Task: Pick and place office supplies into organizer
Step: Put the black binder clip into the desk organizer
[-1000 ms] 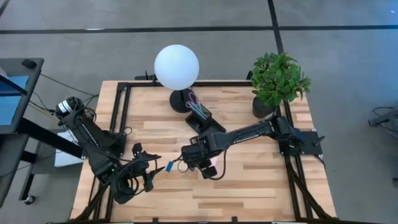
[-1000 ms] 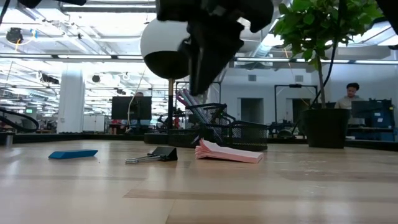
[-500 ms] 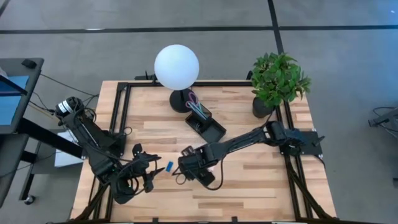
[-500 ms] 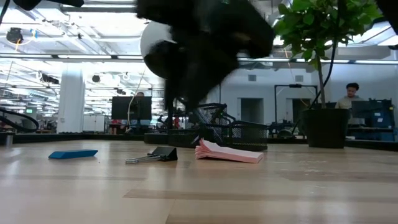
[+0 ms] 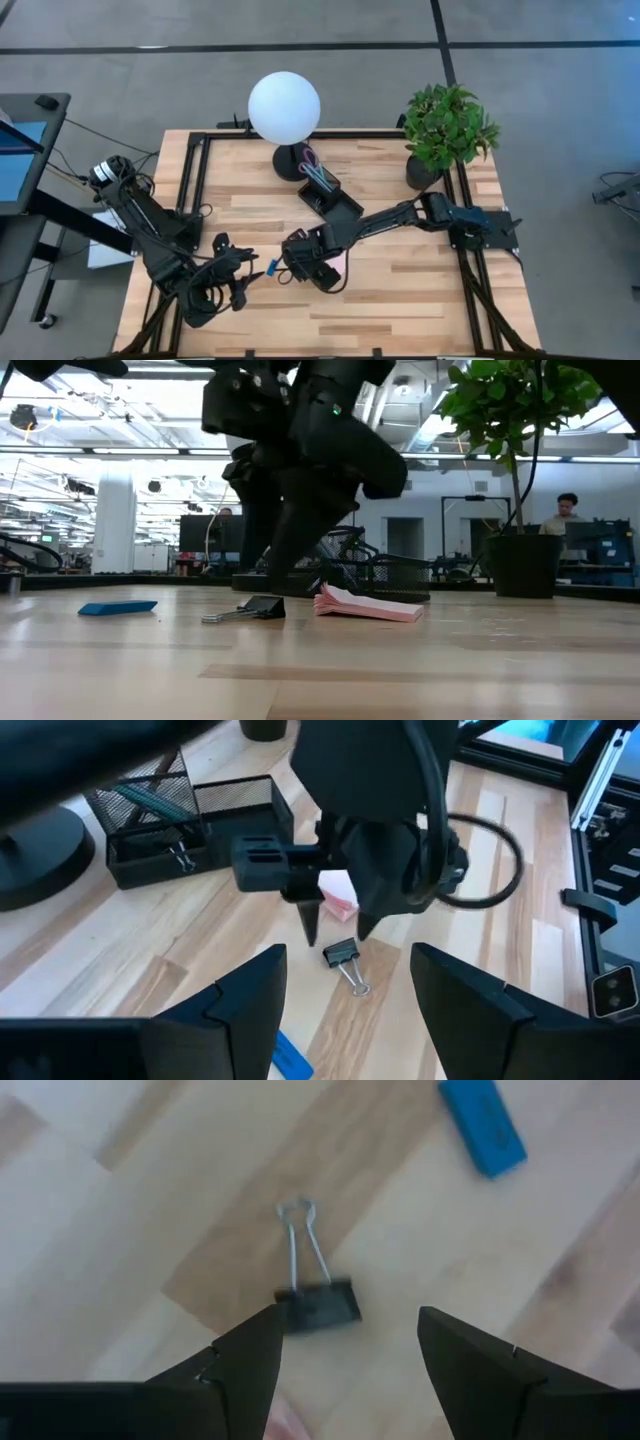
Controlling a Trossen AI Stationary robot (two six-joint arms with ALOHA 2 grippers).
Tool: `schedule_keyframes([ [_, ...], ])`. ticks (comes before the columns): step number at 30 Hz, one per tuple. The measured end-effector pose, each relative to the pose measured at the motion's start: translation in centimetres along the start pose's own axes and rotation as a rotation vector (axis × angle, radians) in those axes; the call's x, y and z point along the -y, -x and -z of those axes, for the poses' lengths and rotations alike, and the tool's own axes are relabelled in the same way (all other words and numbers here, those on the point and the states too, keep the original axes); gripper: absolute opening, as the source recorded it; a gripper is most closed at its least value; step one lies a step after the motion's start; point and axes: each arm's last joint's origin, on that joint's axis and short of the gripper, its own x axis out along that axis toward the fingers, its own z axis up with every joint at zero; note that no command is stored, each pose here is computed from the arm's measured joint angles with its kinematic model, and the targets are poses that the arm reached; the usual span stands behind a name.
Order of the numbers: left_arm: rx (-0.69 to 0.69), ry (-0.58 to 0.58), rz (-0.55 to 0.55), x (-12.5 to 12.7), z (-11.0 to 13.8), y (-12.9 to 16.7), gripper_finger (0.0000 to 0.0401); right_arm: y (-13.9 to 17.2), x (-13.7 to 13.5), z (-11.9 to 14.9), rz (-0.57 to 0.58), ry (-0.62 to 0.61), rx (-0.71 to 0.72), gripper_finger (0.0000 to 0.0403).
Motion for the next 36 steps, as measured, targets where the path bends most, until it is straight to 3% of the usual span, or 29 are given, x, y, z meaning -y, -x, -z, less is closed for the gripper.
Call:
schedule_keyframes([
  [4,-0.001,-0.002,-0.001,0.0,0.0,0.0,0.0210,0.0,0.1,-0.2,-0.056,-0.002,0.057,0.0230],
  [12,-0.002,-0.004,-0.001,0.0,0.0,0.0,0.0210,0.1,0.3,-0.6,-0.036,0.003,0.099,0.0230],
  [21,-0.001,-0.003,0.000,0.0,0.0,0.0,0.0210,-0.2,0.4,-0.1,-0.062,-0.047,0.094,0.0230],
  [26,-0.001,-0.003,0.000,0.0,0.0,0.0,0.0210,-0.2,0.4,-0.3,-0.016,-0.001,0.083,0.0230],
  [31,-0.001,-0.002,0.001,0.0,0.0,0.0,0.0210,-0.2,0.7,0.0,-0.039,-0.067,0.080,0.0230],
  [36,-0.001,-0.002,0.001,0.0,0.0,0.0,0.0210,-2.1,0.6,0.4,-0.054,-0.078,0.059,0.0230],
])
